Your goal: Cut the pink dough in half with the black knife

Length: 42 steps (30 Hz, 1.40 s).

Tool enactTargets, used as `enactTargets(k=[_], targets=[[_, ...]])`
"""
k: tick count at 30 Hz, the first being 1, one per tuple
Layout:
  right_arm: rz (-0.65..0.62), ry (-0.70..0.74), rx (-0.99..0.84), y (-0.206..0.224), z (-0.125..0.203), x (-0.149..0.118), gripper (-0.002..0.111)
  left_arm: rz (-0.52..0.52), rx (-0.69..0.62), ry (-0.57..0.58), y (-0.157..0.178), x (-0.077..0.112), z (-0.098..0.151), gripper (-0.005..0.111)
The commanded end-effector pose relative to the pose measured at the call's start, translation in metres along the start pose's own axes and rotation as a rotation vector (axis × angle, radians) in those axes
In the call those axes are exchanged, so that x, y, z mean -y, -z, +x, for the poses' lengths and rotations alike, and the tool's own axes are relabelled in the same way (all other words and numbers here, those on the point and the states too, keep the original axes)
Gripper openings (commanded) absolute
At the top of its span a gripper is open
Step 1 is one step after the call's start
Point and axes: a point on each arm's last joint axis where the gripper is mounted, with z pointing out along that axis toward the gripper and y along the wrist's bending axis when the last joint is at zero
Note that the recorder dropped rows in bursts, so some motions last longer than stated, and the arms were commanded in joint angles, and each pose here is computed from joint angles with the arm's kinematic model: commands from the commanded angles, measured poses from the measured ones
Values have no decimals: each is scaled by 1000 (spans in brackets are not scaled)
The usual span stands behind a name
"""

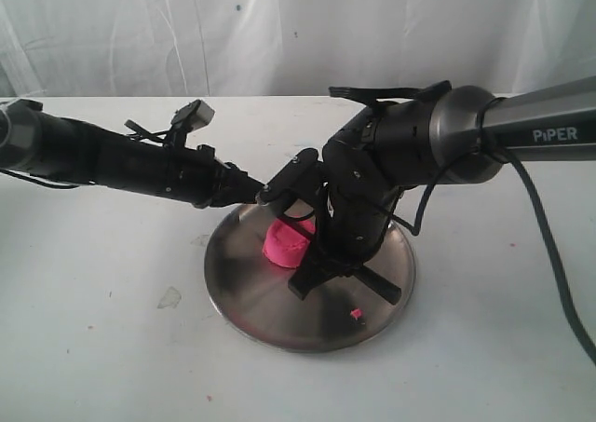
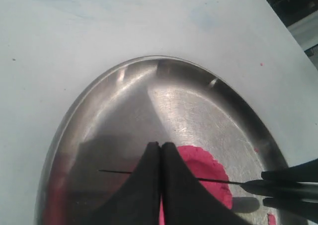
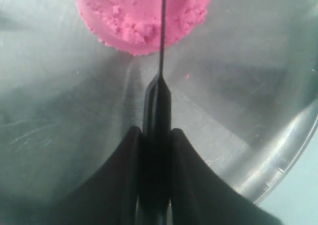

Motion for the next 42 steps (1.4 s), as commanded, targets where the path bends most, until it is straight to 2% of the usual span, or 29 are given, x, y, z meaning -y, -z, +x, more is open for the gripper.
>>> enactTargets(k=[1, 10, 18, 42], targets=[[6, -2, -5, 0, 0, 2, 0, 58, -9, -36, -17, 12, -2, 0], [2, 0, -9, 0, 1, 2, 0, -3, -88, -84, -24, 10, 5, 0], [2, 0, -3, 0, 0, 2, 0, -6, -132, -48, -36, -4, 23, 0], [-3, -7, -19, -1, -2, 2, 0, -28, -126, -52, -35, -6, 21, 0]])
